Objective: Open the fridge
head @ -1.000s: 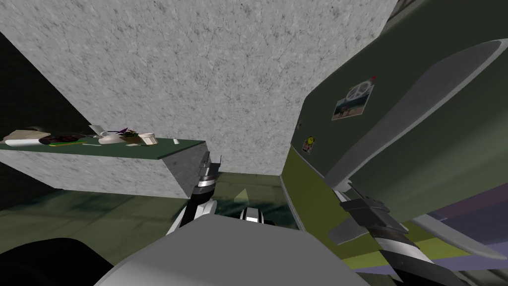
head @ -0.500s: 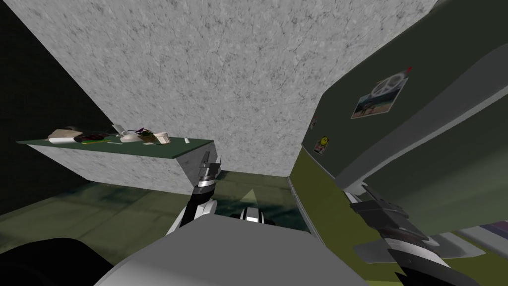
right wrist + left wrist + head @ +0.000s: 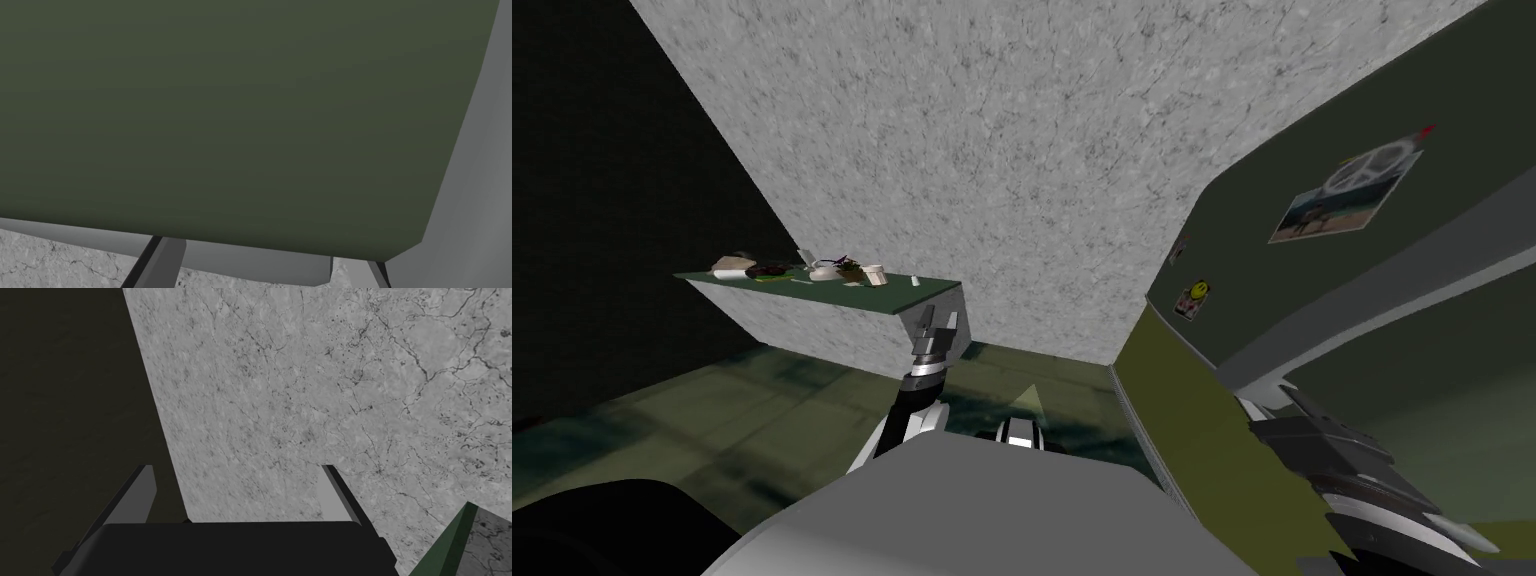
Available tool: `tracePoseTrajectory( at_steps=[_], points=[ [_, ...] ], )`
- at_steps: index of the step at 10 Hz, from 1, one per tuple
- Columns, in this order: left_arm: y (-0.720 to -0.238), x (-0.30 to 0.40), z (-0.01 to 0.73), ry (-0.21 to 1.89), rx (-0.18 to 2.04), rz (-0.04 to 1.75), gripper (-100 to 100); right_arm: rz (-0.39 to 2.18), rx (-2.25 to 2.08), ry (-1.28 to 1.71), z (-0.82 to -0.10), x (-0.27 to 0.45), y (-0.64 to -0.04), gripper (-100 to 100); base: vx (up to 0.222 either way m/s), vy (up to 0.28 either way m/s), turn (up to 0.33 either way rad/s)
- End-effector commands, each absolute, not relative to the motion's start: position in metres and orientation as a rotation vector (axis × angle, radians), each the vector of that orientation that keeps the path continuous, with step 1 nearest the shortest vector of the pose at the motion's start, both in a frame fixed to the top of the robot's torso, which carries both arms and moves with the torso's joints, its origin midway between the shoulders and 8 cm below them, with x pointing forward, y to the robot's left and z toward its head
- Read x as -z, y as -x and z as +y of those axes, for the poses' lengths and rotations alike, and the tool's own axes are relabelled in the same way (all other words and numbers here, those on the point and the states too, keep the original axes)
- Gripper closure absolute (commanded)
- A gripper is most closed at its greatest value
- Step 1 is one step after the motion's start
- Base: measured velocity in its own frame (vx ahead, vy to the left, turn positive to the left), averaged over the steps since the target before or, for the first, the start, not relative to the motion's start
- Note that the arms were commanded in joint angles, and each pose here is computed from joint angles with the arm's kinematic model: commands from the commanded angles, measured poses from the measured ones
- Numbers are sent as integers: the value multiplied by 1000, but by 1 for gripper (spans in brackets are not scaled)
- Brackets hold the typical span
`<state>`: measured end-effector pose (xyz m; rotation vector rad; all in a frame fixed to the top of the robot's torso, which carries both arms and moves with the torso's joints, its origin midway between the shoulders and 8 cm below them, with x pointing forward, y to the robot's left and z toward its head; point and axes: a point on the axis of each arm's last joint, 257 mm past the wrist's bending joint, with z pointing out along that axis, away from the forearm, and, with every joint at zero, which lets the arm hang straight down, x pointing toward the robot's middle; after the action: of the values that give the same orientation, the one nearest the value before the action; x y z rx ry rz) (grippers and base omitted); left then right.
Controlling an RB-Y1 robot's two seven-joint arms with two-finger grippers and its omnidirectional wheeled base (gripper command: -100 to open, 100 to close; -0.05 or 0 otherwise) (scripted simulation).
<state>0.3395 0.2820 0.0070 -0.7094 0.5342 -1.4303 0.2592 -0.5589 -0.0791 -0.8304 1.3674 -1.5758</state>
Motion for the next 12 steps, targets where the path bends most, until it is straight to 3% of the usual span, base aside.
tracePoseTrajectory(
  at_steps=[1, 9, 12],
  points=[
    [-340, -7, 282, 710, 1430, 534, 0, 1477, 1669, 760, -611, 91, -230, 100, 0, 203, 391],
    [-340, -7, 282, 709, 1430, 534, 0, 1688, 1909, 575, -724, 97, -141, 100, 18, 147, 292],
    [-339, -7, 282, 709, 1429, 535, 0, 1716, 2007, 500, -752, 83, -110, 100, 31, 74, 123]
  ],
)
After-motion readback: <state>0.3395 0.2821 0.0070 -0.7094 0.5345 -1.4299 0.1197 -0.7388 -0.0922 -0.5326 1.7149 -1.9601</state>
